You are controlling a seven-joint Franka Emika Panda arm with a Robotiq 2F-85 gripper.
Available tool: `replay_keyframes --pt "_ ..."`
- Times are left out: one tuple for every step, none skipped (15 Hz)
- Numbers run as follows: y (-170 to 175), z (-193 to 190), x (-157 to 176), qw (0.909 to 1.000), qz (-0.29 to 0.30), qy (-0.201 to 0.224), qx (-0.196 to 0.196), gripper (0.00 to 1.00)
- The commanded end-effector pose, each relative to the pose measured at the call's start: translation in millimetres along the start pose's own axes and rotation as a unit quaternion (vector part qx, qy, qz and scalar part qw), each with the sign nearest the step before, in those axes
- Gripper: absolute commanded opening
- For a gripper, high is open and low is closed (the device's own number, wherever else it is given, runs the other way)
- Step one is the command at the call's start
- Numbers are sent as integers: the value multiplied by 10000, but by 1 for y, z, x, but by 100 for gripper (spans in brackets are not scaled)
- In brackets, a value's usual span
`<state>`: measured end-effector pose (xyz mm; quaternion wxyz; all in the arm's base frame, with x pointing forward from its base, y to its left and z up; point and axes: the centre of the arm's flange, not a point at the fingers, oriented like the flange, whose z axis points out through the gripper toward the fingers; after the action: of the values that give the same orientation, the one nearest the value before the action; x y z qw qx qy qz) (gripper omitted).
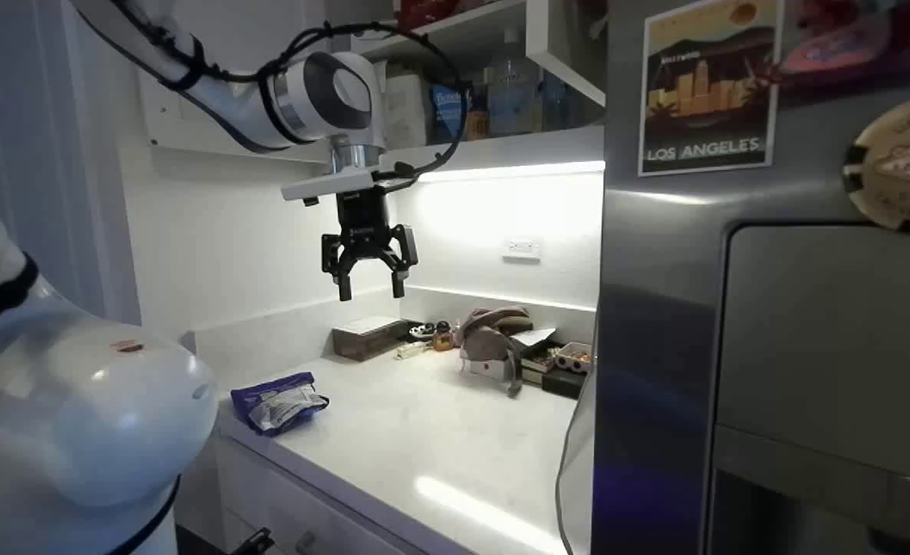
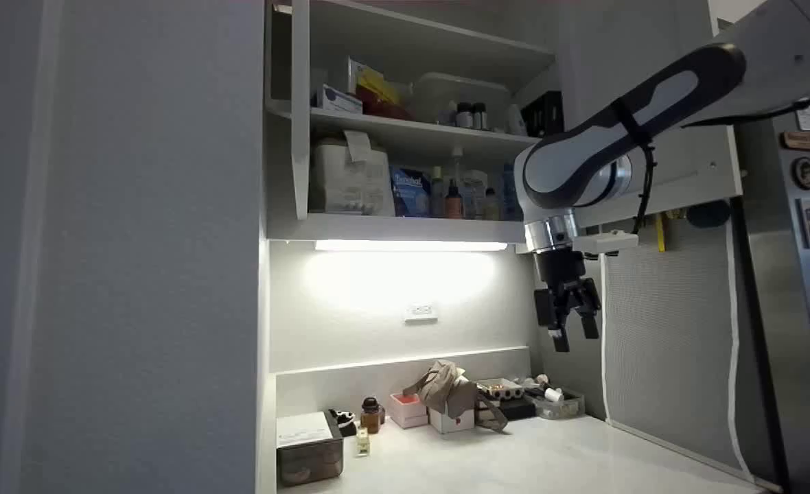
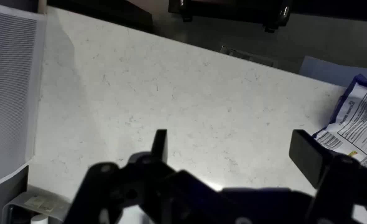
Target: Close the top cabinet doors
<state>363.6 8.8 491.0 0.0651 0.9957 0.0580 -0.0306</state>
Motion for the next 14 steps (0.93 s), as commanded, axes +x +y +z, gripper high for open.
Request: replay_keyframes --pt "0 0 0 10000 0 1 0 100" --pt "0 0 0 10000 0 1 0 100" --pt "0 0 0 10000 0 1 0 100" --pt "0 0 0 10000 0 1 0 100" --pt "0 0 0 10000 0 1 0 100" --pt "0 0 0 10000 0 1 0 100" --pt "1 -31 4 9997 -9 227 -106 100" --pt "-2 -51 5 9990 -38 411 -153 100" --pt "-9 -75 3 9980 -107 579 -246 100" --pt "-15 -97 2 9966 -154 759 -295 100" --pt "-23 -122 -2 9943 -208 975 -374 100" --pt "-29 -144 -7 9920 -284 1144 -460 100" --pt "-37 -168 -14 9892 -359 1321 -517 100" --pt "-44 -187 -23 9862 -420 1485 -603 100"
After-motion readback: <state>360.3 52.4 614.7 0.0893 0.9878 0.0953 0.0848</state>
